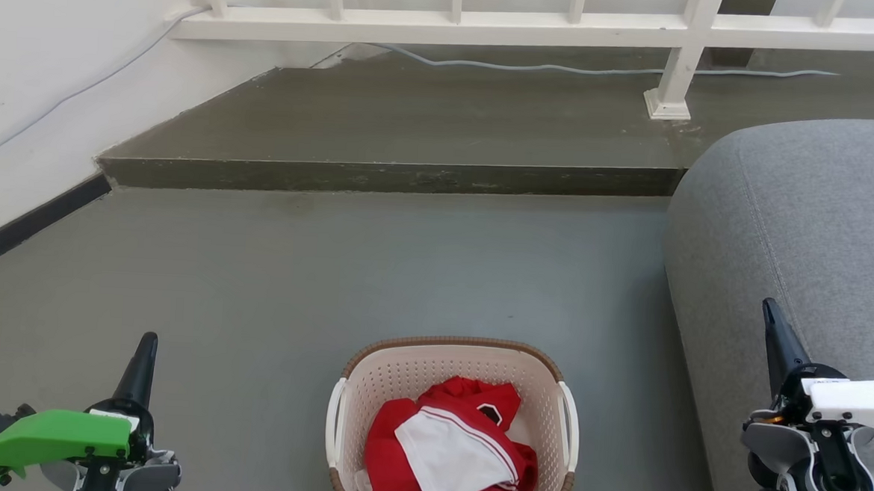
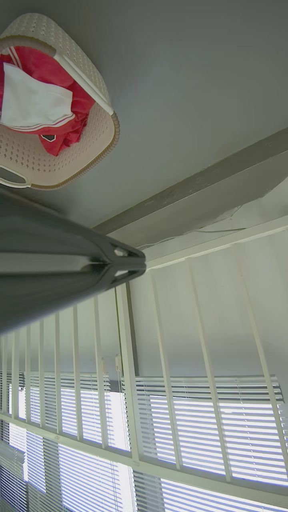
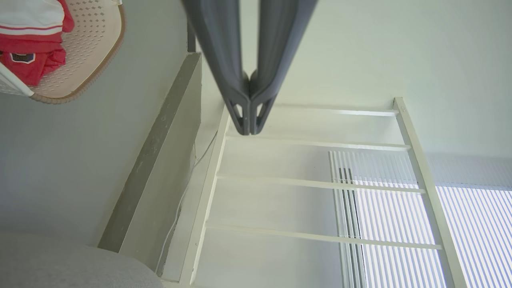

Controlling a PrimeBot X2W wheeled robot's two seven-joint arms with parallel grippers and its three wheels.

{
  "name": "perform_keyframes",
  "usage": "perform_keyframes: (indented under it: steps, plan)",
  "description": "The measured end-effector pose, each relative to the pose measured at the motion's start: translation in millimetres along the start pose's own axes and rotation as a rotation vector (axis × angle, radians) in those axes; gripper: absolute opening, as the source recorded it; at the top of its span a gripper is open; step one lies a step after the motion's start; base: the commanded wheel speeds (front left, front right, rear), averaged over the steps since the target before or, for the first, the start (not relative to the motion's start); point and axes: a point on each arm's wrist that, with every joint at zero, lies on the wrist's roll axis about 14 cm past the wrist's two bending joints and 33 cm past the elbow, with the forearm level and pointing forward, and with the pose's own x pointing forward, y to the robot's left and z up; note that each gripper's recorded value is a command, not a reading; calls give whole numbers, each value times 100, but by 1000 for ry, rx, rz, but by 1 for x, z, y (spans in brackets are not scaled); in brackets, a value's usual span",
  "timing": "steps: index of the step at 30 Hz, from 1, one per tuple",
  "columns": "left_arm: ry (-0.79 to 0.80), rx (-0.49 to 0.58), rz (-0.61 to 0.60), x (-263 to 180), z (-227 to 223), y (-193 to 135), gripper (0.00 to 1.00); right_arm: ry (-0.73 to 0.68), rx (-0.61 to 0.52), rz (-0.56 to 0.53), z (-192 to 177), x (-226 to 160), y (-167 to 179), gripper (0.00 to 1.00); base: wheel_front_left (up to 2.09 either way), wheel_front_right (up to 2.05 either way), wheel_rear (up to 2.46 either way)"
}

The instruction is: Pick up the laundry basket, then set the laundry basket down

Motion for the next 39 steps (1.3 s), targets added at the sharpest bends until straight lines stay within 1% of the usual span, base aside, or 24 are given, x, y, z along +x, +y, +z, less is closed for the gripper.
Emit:
perform_keyframes:
  steps: [12, 39]
  plan:
    - [-10, -148, -33, 2, 7, -8, 0, -6, 155, 27, 6, 0, 4, 0, 0, 0, 0]
    - [-10, -154, -34, 2, 6, -8, 0, -8, 158, 28, 6, 0, 4, 0, 0, 0, 0]
